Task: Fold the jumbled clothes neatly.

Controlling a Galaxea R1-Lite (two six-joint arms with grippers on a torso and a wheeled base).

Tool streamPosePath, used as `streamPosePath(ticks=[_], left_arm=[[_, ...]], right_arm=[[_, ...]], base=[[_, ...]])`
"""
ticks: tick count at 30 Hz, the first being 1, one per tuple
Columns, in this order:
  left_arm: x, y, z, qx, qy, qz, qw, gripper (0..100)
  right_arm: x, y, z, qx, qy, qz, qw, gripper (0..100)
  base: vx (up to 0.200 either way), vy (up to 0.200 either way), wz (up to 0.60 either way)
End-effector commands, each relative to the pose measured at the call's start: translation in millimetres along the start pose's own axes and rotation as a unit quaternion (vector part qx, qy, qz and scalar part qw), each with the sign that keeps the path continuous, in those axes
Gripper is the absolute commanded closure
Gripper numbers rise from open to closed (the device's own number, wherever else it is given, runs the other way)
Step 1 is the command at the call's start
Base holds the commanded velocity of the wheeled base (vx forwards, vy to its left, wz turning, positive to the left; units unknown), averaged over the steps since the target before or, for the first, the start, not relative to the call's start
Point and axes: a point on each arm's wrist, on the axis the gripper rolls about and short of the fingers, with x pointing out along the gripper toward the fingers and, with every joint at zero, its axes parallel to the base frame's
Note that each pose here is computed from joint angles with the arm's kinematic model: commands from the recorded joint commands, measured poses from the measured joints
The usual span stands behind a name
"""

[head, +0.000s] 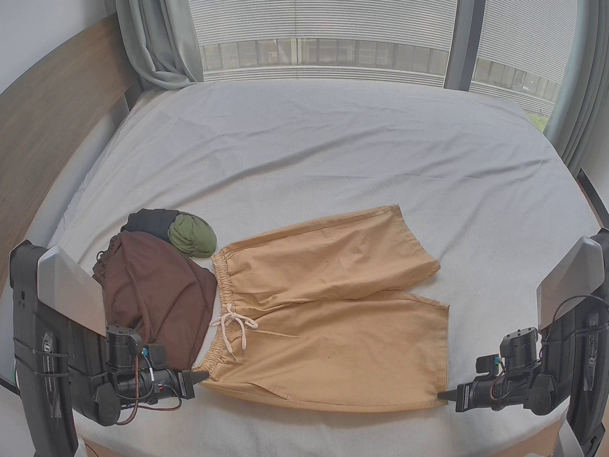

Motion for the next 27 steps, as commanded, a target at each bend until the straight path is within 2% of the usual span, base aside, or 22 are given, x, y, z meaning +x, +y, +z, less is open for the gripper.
streamPosePath(ticks=[1,6,10,12,17,21,27], left_arm=[[-4,0,-8,0.002,0.020,-0.001,0.9998,100],[-7,-1,-9,0.006,0.023,-0.004,0.9997,100],[-4,0,-8,0.009,0.019,-0.006,0.9998,100],[-1,1,-3,0.013,0.007,-0.009,0.9999,100],[1,0,4,0.012,-0.009,-0.012,0.9998,100],[0,-5,16,-0.007,-0.033,-0.021,0.9992,100],[-6,-18,38,-0.038,-0.078,-0.044,0.9952,100]], right_arm=[[-5,2,0,-0.002,-0.002,0.001,1.0000,100],[-5,2,-1,-0.002,0.001,0.000,1.0000,100],[-5,3,2,-0.009,-0.015,0.004,0.9998,100],[-5,3,7,-0.015,-0.037,0.007,0.9992,100],[-7,1,11,-0.014,-0.049,0.014,0.9986,100],[-15,8,22,-0.021,-0.078,0.033,0.9962,100],[-25,17,40,-0.011,-0.124,0.061,0.9903,100]], base=[[0.000,0.000,0.00],[0.000,0.000,0.00],[0.000,0.000,0.00],[0.000,0.000,0.00],[0.000,0.000,0.00],[0.000,0.000,0.00],[0.000,0.000,0.00]])
